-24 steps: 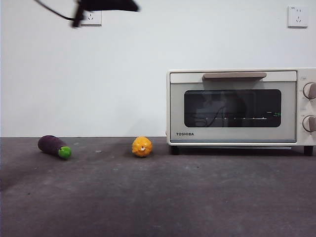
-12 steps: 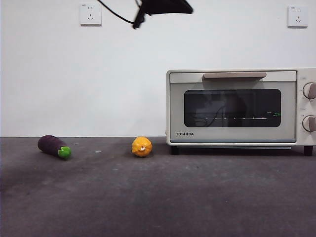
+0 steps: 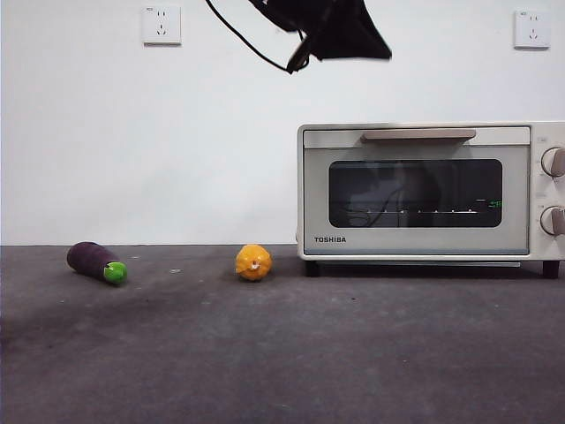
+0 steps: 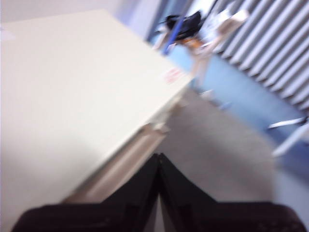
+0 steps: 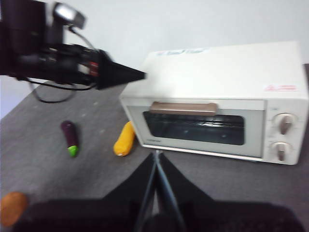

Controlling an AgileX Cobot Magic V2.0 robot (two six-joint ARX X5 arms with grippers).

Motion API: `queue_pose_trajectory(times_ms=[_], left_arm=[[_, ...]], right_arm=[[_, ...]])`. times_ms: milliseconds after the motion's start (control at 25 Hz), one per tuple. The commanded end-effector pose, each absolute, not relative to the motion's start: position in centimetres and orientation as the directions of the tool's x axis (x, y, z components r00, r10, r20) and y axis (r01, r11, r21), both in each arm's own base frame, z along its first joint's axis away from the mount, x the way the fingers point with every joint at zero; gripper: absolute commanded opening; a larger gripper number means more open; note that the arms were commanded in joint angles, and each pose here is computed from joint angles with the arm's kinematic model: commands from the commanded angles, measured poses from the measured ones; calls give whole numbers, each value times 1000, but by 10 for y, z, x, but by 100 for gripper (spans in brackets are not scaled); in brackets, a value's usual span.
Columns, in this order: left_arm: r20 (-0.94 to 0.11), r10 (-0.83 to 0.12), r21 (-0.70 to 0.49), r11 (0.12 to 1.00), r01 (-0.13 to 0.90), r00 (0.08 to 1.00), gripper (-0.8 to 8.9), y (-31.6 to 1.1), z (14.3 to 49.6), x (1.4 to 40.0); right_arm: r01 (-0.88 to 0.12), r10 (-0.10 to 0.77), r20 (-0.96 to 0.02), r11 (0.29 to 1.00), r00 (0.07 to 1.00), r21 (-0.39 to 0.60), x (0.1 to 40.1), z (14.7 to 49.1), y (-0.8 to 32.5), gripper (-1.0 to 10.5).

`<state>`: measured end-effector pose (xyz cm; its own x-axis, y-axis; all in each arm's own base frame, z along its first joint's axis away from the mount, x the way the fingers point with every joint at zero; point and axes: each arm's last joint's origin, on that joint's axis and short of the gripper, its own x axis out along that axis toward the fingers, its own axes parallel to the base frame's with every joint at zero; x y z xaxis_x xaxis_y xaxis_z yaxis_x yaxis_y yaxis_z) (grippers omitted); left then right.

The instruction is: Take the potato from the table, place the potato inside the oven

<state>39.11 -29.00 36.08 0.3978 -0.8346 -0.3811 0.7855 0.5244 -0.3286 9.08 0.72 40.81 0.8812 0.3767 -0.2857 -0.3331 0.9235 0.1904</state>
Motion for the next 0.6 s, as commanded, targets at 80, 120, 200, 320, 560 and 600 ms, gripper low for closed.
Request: queue_pose_trajectory(times_ms=[80,120,200,320,560,600], left_arm=[[-427,-750,-24,567,823,505,-6,-307,350,387],[-429,-739,19,568,823,520,-6,-311,350,385],[-423,-731,89,555,827,536,-6,-317,350,381],[-416,-710,181,548,816,569,-8,-327,345,379],[-436,-693,258,515,818,574,-9,-336,329,384],[-438,-691,268,510,817,575,-9,-336,328,385]], right_arm=[[-347,393,-296,917,871,196,96,408,7,-1],[-347,393,-299,917,869,197,97,408,7,-1],[-344,393,-308,917,866,203,100,407,7,-1],[-340,394,-318,916,862,212,104,406,7,-1],[-339,394,-324,916,860,214,105,405,7,-1],[-339,394,-324,916,860,215,105,405,7,0]])
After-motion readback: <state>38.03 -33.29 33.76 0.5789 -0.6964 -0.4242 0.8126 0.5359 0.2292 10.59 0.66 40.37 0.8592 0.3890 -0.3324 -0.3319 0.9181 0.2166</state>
